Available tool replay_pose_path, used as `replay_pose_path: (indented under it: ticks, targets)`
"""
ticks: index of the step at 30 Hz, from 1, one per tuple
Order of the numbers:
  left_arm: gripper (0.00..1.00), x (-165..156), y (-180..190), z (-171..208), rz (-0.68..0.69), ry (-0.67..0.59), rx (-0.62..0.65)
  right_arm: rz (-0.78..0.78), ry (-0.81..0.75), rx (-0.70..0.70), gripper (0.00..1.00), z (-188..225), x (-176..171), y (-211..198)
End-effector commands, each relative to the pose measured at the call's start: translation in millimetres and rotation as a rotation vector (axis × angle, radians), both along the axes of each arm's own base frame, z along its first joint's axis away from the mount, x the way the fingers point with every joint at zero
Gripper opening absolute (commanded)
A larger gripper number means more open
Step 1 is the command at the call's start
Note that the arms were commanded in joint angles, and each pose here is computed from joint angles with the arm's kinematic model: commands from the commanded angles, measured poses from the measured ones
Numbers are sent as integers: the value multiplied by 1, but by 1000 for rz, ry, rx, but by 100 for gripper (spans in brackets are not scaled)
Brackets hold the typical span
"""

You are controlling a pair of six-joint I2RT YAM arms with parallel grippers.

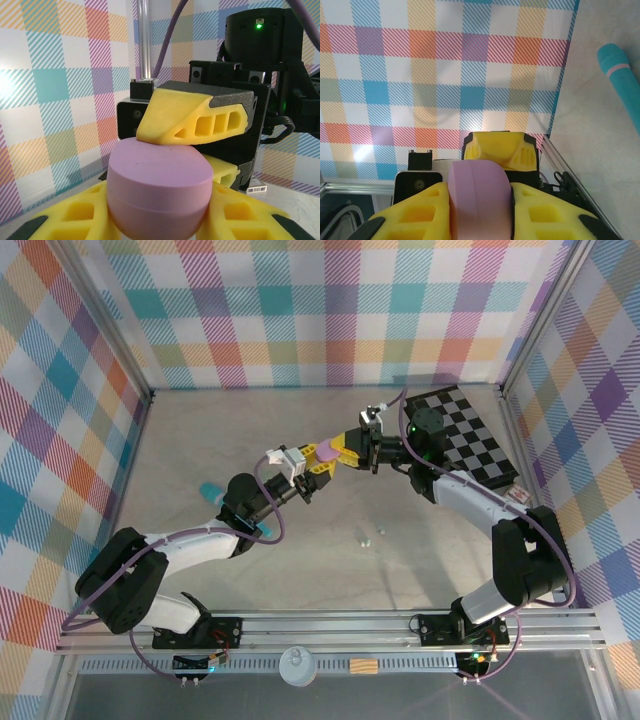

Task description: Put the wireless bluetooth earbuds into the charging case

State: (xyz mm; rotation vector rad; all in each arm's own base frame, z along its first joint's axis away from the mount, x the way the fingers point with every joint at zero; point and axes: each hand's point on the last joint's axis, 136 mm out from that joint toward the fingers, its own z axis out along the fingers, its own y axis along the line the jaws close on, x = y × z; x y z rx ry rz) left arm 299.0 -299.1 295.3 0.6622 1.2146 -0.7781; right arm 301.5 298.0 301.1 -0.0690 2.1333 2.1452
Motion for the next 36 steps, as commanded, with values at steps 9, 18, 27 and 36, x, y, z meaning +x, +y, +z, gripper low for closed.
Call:
replay_pose_path:
  ticks: [9, 18, 27, 36]
  targets:
    - [81, -11, 10, -14, 20, 7, 93, -132, -50, -91, 22, -30, 24, -13]
    - [100, -35, 31, -81, 27, 190, 419, -385, 18, -325, 21, -123, 91, -69]
    - [100, -23, 45, -97, 133, 290, 470, -559, 126, -513, 19, -201, 151, -104]
    - [100, -10, 48, -101, 199, 351, 470, -587, 199, -586, 21, -249, 175, -109]
